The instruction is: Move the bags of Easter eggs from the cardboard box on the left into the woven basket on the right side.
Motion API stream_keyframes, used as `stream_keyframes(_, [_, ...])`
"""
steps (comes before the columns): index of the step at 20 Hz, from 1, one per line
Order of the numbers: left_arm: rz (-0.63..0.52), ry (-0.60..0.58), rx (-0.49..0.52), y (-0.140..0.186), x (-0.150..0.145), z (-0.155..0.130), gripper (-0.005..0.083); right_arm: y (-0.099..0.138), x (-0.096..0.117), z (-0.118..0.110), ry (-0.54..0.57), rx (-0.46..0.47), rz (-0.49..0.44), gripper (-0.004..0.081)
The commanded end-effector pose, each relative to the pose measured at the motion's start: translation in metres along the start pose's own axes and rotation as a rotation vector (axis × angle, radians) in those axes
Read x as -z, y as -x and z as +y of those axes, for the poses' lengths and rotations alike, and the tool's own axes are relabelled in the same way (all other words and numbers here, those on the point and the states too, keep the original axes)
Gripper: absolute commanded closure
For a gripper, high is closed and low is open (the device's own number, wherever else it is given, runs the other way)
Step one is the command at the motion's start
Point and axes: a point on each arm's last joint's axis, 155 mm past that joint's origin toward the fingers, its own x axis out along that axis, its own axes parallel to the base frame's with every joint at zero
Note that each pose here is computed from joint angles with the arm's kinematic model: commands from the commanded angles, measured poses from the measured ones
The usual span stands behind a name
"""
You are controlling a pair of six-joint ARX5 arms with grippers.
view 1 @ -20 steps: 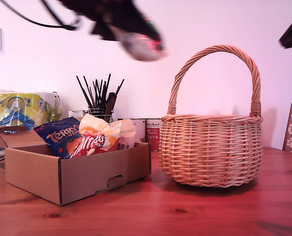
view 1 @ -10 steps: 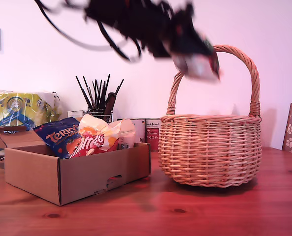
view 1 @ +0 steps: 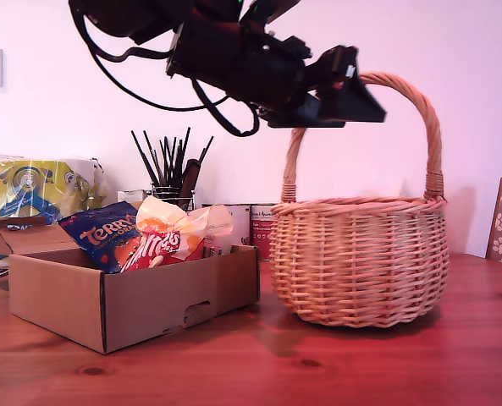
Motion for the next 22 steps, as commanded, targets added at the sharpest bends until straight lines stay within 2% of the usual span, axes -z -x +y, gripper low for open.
stream_keyframes(1, [-0.001,-0.005,-0.016,0.006,-0.01,0.002,0.0182,-0.002,0.005,-0.002,0.001,0.007,0.012,0.0781])
stream_keyframes(3, [0.051,0.013,-0.034,0.015,-0.008,0.004,0.0337,-0.002,0.007,-0.002,0.0,0.008,0.02,0.0781])
stream_keyframes(6, [0.117,0.033,-0.061,0.039,-0.008,0.012,0.0695,-0.002,0.007,-0.002,0.0,0.009,0.023,0.0781])
stream_keyframes(7, [0.135,0.036,-0.068,0.048,-0.008,0.014,0.0787,-0.002,0.008,-0.002,0.0,0.008,0.023,0.0781])
stream_keyframes(10, [0.207,0.07,-0.141,0.08,-0.005,0.032,0.0795,-0.003,0.008,-0.003,-0.001,0.009,0.029,0.0781])
stream_keyframes(14, [0.374,0.137,-0.258,0.128,0.028,0.063,0.0795,-0.01,0.012,-0.004,-0.005,0.012,0.059,0.0781])
stream_keyframes(17, [0.536,0.169,-0.257,0.159,0.066,0.068,0.0795,-0.016,0.016,-0.005,-0.01,0.015,0.088,0.0781])
stream_keyframes(19, [0.628,0.123,-0.23,0.176,0.087,0.07,0.0795,-0.018,0.017,-0.006,-0.012,0.016,0.1,0.0781])
stream_keyframes(22, [0.646,0.12,-0.248,0.188,0.093,0.083,0.0784,-0.02,0.017,-0.006,-0.012,0.016,0.105,0.0781])
